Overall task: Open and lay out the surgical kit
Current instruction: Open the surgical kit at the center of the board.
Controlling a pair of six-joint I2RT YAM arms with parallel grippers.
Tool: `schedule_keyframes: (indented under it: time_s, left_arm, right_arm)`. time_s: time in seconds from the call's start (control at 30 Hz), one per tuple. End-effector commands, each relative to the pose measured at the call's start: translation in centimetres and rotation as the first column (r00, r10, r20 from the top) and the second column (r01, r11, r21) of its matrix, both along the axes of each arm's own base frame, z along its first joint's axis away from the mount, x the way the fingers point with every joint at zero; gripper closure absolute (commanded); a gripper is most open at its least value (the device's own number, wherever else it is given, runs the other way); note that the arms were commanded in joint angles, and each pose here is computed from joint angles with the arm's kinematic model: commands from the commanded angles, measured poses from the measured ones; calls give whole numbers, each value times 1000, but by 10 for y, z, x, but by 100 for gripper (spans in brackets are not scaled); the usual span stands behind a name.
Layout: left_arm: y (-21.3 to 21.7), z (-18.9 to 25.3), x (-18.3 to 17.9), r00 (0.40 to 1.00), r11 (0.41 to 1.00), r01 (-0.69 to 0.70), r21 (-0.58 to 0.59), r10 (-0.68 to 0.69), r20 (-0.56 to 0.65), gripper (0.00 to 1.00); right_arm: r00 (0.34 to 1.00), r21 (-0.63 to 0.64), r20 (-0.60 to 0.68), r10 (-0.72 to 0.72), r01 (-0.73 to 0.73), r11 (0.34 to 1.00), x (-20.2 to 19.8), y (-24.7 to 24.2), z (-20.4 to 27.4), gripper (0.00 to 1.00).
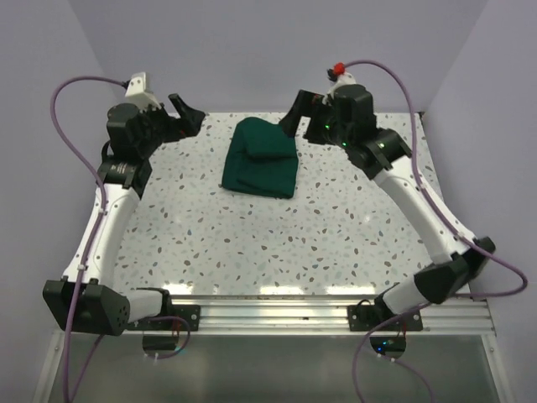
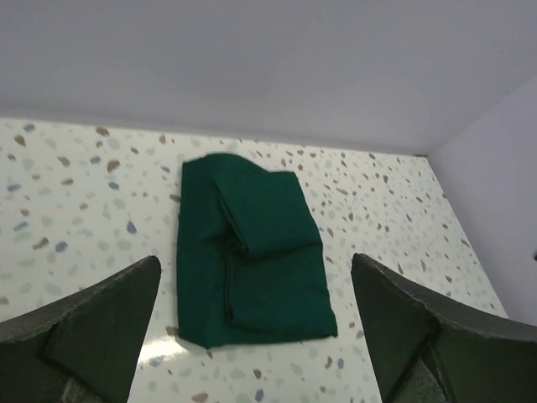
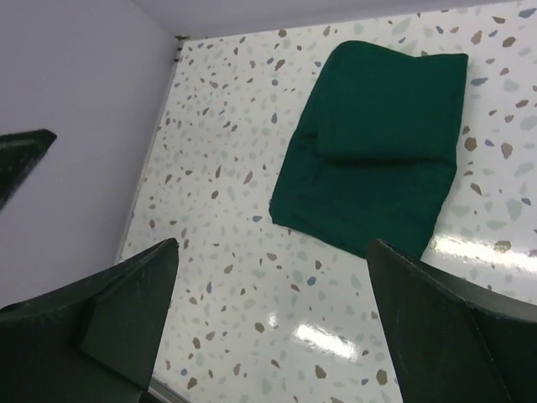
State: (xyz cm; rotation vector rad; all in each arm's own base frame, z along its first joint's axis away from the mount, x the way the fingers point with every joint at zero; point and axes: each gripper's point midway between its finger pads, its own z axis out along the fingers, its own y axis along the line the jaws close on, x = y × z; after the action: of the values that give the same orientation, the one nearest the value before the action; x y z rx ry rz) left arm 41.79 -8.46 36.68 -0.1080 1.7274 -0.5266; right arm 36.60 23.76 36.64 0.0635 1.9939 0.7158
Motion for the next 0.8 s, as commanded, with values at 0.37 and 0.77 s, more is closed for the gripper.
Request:
schedule_keyframes:
  time_s: [0.37, 0.77]
  left_arm:
    - [-5, -78, -79, 962, 998, -52, -38, 40, -271, 0]
    - [11, -83, -113, 956, 992, -121, -24, 110, -273, 0]
  right_arm:
    - [960, -342, -249, 130, -213, 915, 83, 135, -151, 4]
    - [908, -381, -395, 141, -302, 874, 66, 178, -260, 7]
